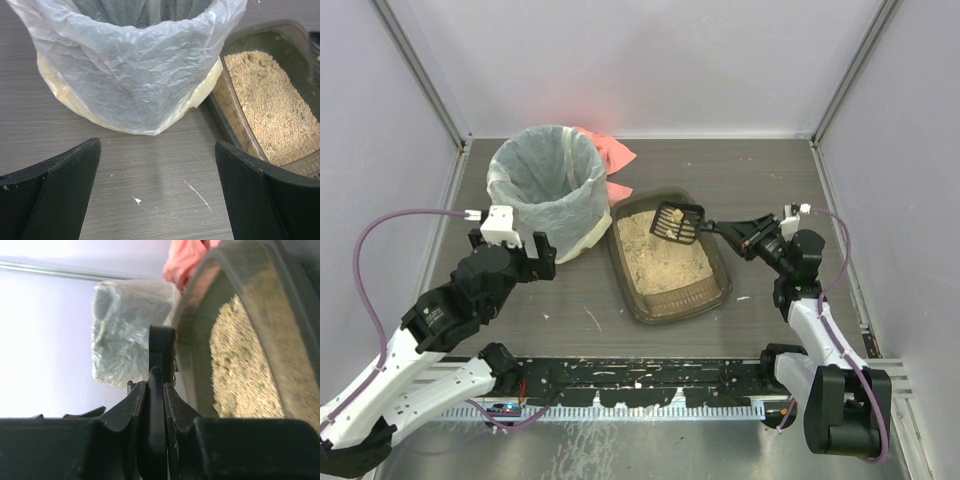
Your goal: Clean the litter box
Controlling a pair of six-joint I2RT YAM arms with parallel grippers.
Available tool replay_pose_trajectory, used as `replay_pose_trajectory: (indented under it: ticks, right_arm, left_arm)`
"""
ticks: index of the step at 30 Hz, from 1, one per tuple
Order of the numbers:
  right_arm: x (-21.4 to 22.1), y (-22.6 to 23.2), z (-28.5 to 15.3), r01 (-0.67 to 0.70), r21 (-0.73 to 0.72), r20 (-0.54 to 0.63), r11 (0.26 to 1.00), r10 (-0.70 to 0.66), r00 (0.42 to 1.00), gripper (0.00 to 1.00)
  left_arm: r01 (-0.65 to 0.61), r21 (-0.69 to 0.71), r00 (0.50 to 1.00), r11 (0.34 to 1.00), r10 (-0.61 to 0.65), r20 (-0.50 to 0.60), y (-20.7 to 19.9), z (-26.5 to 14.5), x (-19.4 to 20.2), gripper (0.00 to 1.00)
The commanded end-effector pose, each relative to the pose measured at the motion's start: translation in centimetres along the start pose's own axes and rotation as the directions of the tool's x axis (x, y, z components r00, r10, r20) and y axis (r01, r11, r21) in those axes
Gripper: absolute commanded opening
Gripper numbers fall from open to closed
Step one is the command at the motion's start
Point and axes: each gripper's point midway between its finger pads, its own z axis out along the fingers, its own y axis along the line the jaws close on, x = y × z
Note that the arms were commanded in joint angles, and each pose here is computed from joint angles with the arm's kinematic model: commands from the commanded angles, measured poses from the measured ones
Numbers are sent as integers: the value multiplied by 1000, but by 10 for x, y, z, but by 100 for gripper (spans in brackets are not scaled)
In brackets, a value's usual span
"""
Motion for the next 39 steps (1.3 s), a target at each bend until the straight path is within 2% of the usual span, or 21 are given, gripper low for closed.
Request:
replay_pose_trajectory:
  ticks: [1, 5, 9, 11, 13, 16, 19, 22, 23, 26, 29, 30, 32, 33, 36, 39]
  right_arm:
    - [-27, 69, 4, 123, -91, 86, 988, -115, 990, 1]
    - [-36, 89, 11, 159, -86, 100, 983, -150, 984, 1]
    - [-39, 77, 12, 138, -82, 128, 987, -127, 984, 1]
    - [-22, 81, 12, 105, -186, 80, 977, -92, 993, 1]
    - [-12, 76, 13, 95, -201, 19, 975, -94, 995, 1]
    - [-20, 48, 7, 20, -151, 79, 988, -8, 997, 1]
    - [2, 58, 15, 89, -178, -6, 980, -92, 996, 1]
    - [-14, 34, 6, 13, -114, 77, 993, -4, 997, 1]
    - [-12, 37, 5, 21, -136, 78, 990, -10, 997, 1]
    - [16, 52, 18, 105, -166, -57, 981, -116, 992, 1]
    - [-11, 26, 6, 26, -101, 65, 995, -19, 998, 1]
    - [-7, 29, 6, 31, -123, 51, 992, -25, 998, 0]
    - [17, 40, 17, 84, -152, -66, 985, -95, 993, 1]
    - [18, 39, 18, 84, -151, -71, 985, -95, 993, 1]
    - [-6, 18, 6, 9, -105, 51, 994, -3, 999, 1]
    - [25, 39, 20, 100, -161, -105, 982, -118, 987, 1]
  left_arm:
    - [73, -69, 995, 995, -68, 73, 16, -6, -12, 98]
    - [86, -80, 994, 993, -80, 78, 20, -8, -11, 98]
    - [88, -82, 994, 993, -82, 71, 22, -11, -9, 98]
    - [88, -82, 994, 993, -82, 74, 23, -12, -9, 98]
    - [84, -82, 994, 993, -78, 76, 24, -12, -9, 98]
    - [79, -77, 995, 994, -74, 73, 23, -13, -10, 98]
    - [77, -85, 995, 993, -71, 73, 25, -13, -9, 98]
    - [79, -75, 995, 994, -74, 74, 22, -12, -10, 98]
    - [78, -74, 995, 994, -73, 71, 22, -12, -10, 98]
    - [77, -79, 995, 994, -72, 71, 22, -10, -8, 98]
    - [74, -70, 996, 995, -70, 63, 18, -8, -8, 98]
    - [74, -65, 996, 995, -70, 60, 17, -8, -9, 98]
    - [74, -68, 996, 995, -70, 61, 17, -8, -8, 98]
    - [77, -73, 995, 994, -72, 69, 18, -7, -9, 98]
    - [70, -63, 996, 996, -66, 59, 15, -6, -9, 98]
    - [66, -76, 996, 995, -62, 58, 18, -7, -8, 98]
